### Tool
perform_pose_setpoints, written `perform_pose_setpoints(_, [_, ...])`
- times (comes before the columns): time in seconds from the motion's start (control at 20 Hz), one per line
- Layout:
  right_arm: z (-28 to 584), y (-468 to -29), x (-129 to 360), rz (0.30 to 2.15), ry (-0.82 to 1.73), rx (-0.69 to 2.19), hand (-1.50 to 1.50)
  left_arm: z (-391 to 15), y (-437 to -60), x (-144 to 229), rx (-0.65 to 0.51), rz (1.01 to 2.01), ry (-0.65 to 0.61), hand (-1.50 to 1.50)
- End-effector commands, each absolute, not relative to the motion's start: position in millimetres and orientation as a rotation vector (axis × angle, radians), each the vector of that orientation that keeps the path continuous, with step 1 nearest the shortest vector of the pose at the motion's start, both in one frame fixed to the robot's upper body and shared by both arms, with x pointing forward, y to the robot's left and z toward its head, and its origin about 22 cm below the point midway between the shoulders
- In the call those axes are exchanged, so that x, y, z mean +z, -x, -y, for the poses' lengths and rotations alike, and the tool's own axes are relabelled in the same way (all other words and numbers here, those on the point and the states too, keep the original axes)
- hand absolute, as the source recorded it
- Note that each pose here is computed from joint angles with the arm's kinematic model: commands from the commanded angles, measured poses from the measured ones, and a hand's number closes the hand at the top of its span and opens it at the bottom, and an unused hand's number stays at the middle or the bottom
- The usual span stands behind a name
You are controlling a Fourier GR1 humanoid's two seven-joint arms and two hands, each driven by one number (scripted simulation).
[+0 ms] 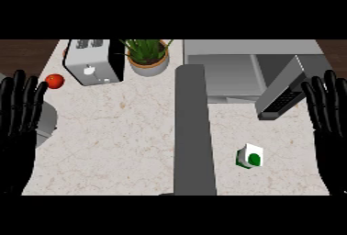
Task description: Pick up the milk, place it into the microwave and close the microwave
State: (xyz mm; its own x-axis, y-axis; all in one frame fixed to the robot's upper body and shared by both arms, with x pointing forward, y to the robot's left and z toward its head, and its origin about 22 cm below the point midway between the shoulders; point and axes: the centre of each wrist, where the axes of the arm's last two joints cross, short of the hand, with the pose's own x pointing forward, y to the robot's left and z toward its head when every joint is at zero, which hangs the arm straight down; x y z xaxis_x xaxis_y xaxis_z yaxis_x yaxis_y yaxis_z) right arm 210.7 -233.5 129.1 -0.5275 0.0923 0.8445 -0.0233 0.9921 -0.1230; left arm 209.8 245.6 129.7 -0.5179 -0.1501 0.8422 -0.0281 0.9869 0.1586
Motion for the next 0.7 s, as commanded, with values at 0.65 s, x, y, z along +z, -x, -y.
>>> perform_pose_setpoints(0.65, [223,-86,138,2.042,-0.053,0.146,-1.50,-226,-179,82,0.116,1.987,0.017,-1.50])
